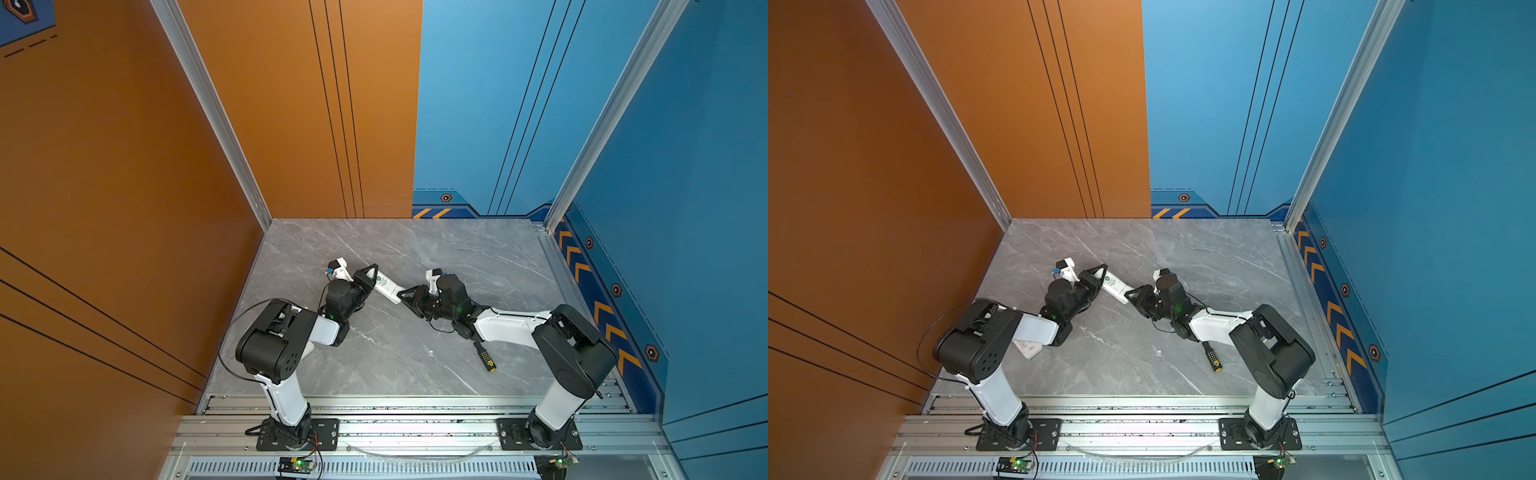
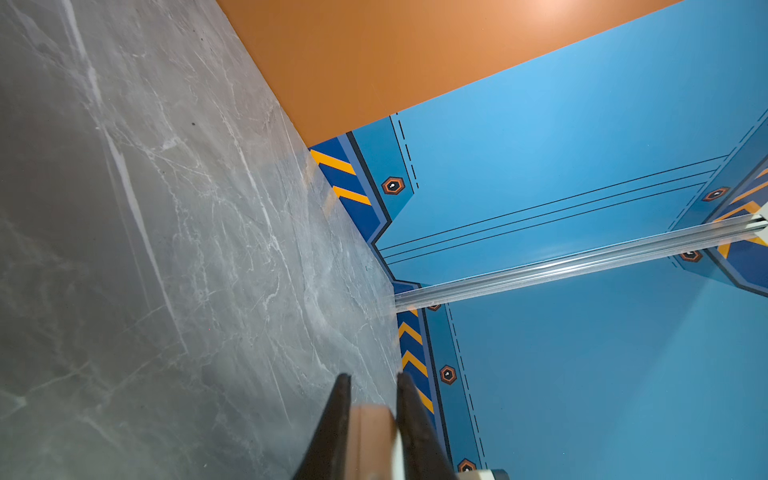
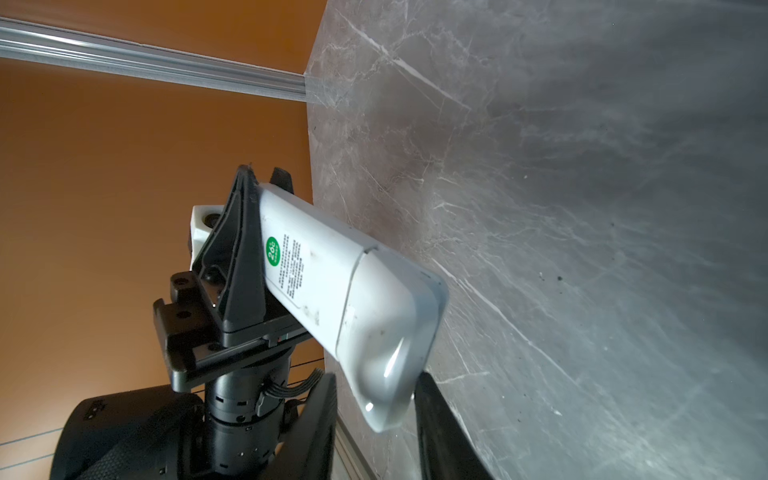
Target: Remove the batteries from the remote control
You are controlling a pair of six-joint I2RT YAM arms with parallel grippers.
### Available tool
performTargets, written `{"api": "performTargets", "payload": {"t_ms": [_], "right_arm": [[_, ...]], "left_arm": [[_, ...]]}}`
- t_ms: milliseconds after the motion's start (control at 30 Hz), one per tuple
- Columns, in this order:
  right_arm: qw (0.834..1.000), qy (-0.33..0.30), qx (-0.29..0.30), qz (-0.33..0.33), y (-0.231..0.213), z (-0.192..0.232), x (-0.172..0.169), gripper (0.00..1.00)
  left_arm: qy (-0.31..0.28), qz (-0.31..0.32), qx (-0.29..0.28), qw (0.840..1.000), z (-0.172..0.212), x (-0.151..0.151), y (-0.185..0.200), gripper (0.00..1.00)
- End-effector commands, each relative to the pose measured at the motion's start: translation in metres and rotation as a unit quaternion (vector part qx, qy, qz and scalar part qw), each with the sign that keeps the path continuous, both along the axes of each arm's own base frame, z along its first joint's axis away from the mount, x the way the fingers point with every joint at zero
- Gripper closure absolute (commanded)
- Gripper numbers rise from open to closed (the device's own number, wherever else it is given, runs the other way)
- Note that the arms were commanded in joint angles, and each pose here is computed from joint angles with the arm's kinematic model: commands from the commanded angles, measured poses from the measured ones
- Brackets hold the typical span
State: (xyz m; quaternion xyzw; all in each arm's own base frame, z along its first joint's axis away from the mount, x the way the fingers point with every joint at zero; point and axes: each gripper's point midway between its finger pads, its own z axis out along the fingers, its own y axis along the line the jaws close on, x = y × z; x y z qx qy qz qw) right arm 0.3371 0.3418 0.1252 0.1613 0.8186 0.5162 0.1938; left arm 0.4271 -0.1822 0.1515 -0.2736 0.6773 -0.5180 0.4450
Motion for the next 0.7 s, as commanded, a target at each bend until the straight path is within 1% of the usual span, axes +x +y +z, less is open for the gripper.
{"api": "performTargets", "payload": {"t_ms": [0,300,500,533,567,633,667], "right_arm": [[1.000,-0.016,-0.002,0.003,-0.005,0.010,-0.002,0.67],[1.000,-0.027,-0.002,0.007,-0.003,0.017,-0.002,0.73],[1.000,-0.025,-0.003,0.002,-0.001,0.015,0.000,0.74],[1.000,-0.023,-0.004,0.004,0.000,0.014,0.000,0.73],[1.000,-0.020,-0.006,0.005,0.000,0.012,0.000,0.70],[1.000,-0.016,-0.007,0.011,0.003,0.010,-0.003,0.58],[1.000,-0.013,-0.009,0.013,0.003,0.009,-0.003,0.56]], "left_arm": [[-0.017,-0.012,0.017,1.000,0.012,0.000,-0.006,1.00],[-0.004,-0.024,0.044,0.999,0.004,-0.005,-0.007,1.00],[0.002,-0.030,0.065,0.997,0.001,-0.008,-0.010,1.00],[0.002,-0.030,0.067,0.997,0.001,-0.009,-0.010,1.00],[0.002,-0.028,0.070,0.997,0.001,-0.009,-0.009,1.00],[0.002,-0.030,0.082,0.996,0.003,-0.010,-0.009,1.00],[0.002,-0.033,0.088,0.996,0.005,-0.011,-0.011,1.00]]}}
